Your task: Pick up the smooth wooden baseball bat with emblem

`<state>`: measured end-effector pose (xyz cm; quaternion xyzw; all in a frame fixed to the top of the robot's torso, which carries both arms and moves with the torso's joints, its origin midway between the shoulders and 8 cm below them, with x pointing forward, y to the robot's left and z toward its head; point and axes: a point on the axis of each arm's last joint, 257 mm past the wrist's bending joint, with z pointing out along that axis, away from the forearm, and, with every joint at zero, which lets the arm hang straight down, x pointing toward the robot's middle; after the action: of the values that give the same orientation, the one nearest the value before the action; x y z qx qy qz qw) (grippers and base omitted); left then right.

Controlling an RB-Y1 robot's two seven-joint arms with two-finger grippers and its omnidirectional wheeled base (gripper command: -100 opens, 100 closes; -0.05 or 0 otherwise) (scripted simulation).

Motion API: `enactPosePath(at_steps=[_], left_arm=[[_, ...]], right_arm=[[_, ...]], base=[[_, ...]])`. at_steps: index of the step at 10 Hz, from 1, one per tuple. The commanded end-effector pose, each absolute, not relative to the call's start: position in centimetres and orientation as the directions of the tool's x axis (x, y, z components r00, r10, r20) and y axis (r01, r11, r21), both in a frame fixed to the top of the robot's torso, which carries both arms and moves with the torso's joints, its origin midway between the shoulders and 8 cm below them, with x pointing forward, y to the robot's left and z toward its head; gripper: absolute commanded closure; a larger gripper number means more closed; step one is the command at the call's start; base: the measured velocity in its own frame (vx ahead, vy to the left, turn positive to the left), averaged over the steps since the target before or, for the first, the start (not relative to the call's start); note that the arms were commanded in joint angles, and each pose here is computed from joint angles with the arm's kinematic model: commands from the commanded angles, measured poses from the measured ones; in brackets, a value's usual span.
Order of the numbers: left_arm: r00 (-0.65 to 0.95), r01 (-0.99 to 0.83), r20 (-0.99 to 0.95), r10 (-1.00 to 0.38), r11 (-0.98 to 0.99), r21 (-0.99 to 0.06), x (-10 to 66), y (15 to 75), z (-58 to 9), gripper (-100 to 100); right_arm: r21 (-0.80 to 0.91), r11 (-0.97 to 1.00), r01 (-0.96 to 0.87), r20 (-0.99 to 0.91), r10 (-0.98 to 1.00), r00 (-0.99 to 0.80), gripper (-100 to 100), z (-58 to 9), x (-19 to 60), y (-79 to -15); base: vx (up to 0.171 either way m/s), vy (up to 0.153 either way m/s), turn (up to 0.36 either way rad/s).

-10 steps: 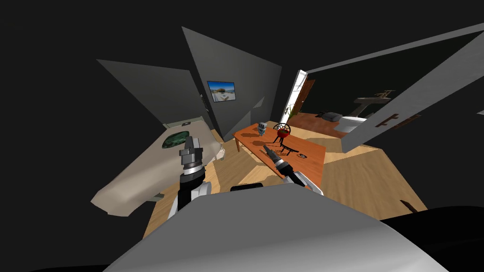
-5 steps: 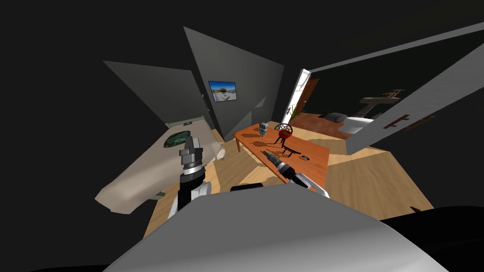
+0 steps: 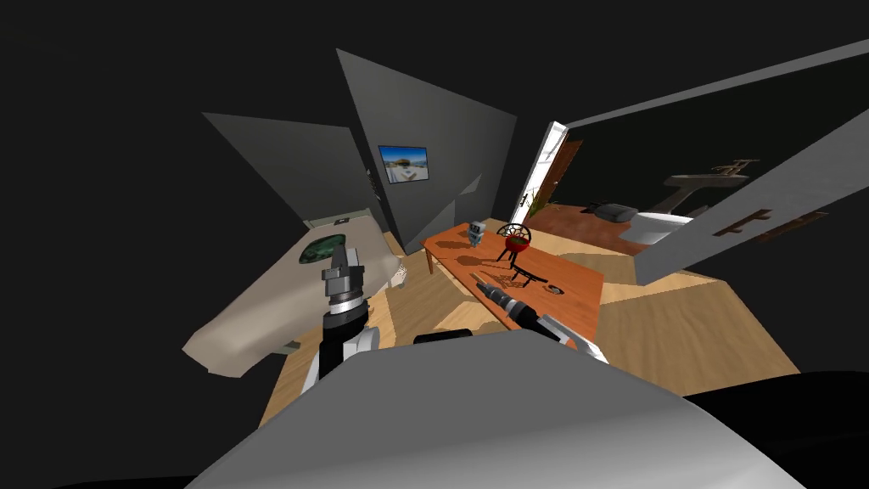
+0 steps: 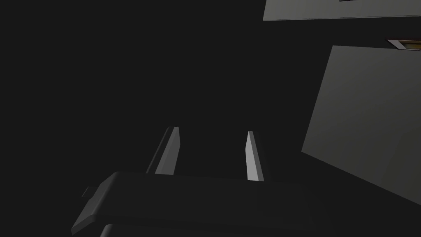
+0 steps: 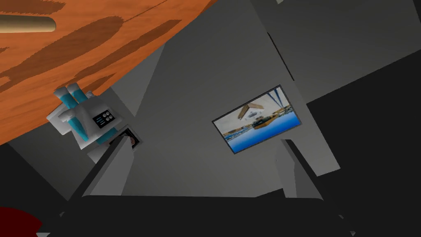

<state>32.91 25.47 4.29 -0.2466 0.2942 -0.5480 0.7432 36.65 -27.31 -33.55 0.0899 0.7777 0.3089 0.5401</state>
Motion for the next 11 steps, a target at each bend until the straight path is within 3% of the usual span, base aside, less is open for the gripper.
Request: enactPosePath(at_steps=[1, 11], left_arm=[[0.226, 0.669, -0.167, -0.960, 0.278, -0.689, 32.9, 25.5, 4.3, 0], [0.226, 0.669, -0.167, -0.960, 0.278, -0.689, 32.9, 25.5, 4.3, 0]], right_arm=[[0.544, 0.817, -0.191, -0.795, 0.429, -0.430, -100, -34.7, 36.1, -28.5], [0.293, 0.941, -0.170, -0.735, 0.108, -0.670, -100, -44.6, 27.8, -39.3]], base=[[0.043, -0.012, 0.031], [0.055, -0.004, 0.075]])
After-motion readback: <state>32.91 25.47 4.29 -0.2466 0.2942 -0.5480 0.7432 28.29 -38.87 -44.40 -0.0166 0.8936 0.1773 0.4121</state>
